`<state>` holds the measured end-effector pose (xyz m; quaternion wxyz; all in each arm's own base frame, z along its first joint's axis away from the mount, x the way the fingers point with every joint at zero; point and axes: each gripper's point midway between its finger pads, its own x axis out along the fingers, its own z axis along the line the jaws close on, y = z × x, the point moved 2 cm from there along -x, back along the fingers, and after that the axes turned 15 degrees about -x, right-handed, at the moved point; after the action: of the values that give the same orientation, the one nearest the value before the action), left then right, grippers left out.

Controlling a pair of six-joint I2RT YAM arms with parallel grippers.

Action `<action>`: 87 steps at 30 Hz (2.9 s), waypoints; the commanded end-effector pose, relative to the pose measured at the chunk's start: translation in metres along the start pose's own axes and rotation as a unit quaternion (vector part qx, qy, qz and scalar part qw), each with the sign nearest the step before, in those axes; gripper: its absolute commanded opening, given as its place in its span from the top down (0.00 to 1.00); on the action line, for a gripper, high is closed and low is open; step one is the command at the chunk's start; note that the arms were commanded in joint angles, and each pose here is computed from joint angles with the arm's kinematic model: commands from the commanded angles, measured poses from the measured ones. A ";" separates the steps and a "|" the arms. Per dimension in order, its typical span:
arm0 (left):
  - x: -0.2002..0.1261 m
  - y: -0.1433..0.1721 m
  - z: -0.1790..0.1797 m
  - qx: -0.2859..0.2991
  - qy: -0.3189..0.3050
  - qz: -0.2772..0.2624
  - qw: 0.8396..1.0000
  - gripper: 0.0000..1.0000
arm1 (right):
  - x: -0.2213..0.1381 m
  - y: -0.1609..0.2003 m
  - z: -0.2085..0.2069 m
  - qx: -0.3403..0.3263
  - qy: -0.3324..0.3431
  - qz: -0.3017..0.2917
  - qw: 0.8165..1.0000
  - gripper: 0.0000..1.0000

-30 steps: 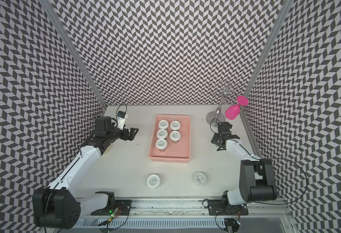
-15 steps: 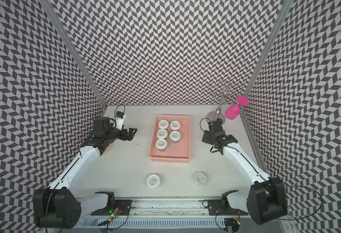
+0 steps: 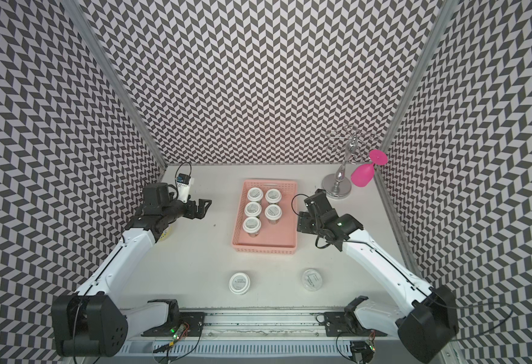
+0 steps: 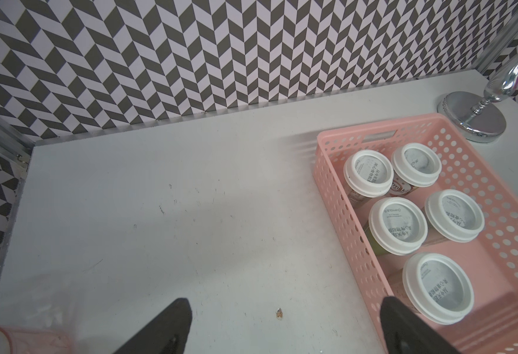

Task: Put the yogurt in the basket
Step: Place the yogurt in the basket.

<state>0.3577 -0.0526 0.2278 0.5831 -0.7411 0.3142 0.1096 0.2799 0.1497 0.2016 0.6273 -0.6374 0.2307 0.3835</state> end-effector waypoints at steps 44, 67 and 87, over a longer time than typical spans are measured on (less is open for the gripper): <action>-0.003 -0.005 0.004 -0.014 0.009 -0.013 1.000 0.00 | 0.119 0.024 0.121 -0.095 -0.047 0.046 0.993 0.25; -0.005 -0.004 0.004 -0.014 0.010 -0.015 1.000 0.00 | 0.127 0.027 0.118 -0.105 -0.024 0.043 0.993 0.14; -0.016 -0.013 -0.018 0.033 0.058 -0.015 0.998 0.00 | 0.060 -0.005 0.100 -0.094 -0.007 -0.011 0.995 0.05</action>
<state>0.3526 -0.0561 0.2298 0.5773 -0.7393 0.3366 0.0832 0.2993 0.2683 0.1497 0.5682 -0.6795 0.1815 0.4272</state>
